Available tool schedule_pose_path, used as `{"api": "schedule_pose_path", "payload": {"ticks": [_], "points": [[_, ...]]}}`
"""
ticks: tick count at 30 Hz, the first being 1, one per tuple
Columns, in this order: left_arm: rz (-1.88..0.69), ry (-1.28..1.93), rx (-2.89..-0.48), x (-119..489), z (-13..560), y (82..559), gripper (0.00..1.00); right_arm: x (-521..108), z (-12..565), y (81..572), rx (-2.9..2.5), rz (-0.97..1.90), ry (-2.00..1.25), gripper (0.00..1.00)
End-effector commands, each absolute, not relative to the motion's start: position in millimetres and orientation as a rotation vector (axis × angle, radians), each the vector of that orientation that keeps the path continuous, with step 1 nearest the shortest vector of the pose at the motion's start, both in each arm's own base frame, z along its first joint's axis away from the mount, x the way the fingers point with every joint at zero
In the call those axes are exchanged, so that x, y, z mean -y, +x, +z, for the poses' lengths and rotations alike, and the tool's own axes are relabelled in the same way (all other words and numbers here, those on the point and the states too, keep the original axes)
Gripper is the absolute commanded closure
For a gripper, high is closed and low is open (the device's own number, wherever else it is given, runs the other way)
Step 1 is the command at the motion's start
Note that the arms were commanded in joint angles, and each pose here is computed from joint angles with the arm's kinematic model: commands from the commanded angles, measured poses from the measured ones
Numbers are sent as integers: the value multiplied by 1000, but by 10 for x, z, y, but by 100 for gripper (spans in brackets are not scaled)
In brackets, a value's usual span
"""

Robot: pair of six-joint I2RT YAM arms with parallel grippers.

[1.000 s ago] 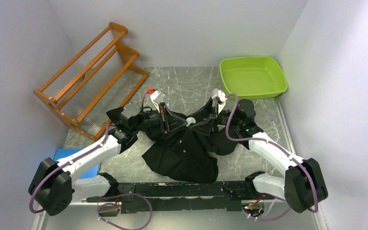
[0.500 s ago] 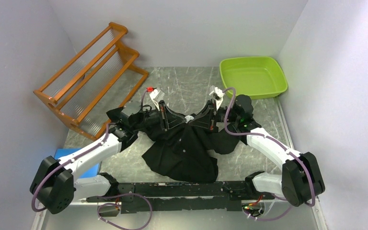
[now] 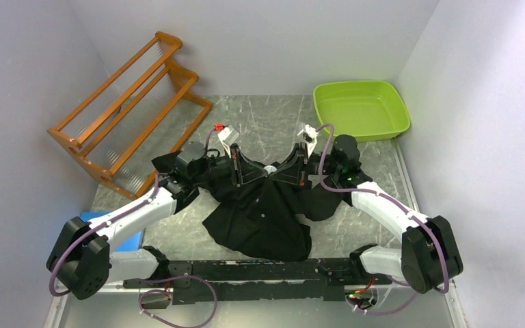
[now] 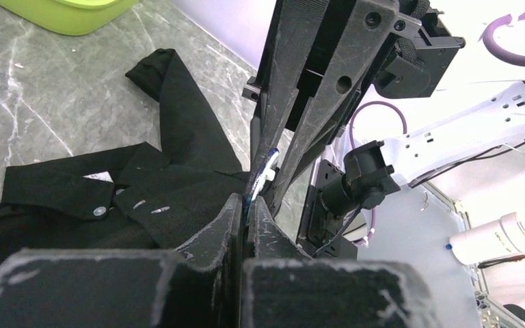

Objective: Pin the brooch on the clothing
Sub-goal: Pin the brooch to the clothes.

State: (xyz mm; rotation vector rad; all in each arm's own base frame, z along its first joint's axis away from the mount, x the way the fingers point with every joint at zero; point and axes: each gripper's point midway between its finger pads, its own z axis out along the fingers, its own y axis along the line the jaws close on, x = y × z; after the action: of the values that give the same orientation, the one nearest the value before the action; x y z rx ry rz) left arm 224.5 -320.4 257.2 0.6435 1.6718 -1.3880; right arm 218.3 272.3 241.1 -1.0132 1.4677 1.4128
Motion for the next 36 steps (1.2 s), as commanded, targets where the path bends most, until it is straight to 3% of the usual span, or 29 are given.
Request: {"api": "schedule_pose_path", "payload": {"ticks": [1, 4, 7, 9, 12, 16, 21, 23, 29, 31, 36], "points": [[-1463, 730, -1547, 3274, 2893, 2086, 97, -2737, 2693, 2311, -1350, 1329, -1016, 79], [-1455, 727, -1549, 3260, 2898, 2081, 97, -2741, 2739, 2269, -1317, 1346, -1027, 60], [-1454, 727, -1547, 3251, 2907, 2071, 97, -2751, 2740, 2260, -1314, 1364, -1040, 58], [-1455, 729, -1542, 3248, 2920, 2065, 97, -2760, 2730, 2248, -1314, 1376, -1053, 62], [-1448, 724, -1542, 3240, 2927, 2069, 97, -2759, 2708, 2246, -1322, 1378, -1061, 78], [-1442, 723, -1537, 3230, 2946, 2068, 97, -2753, 2668, 2242, -1332, 1369, -1074, 83], [-1425, 714, -1546, 3212, 2936, 2082, 97, -2713, 2635, 2184, -1315, 1342, -1102, 47], [-1427, 715, -1541, 3209, 2944, 2070, 97, -2682, 2637, 2162, -1302, 1325, -1100, 42], [-1436, 717, -1539, 3222, 2942, 2073, 97, -2648, 2676, 2115, -1279, 1348, -1110, 50], [-1439, 718, -1541, 3226, 2939, 2074, 97, -2647, 2704, 2108, -1274, 1359, -1104, 58], [-1436, 717, -1536, 3219, 2954, 2071, 97, -2662, 2678, 2128, -1288, 1364, -1126, 59]]}}
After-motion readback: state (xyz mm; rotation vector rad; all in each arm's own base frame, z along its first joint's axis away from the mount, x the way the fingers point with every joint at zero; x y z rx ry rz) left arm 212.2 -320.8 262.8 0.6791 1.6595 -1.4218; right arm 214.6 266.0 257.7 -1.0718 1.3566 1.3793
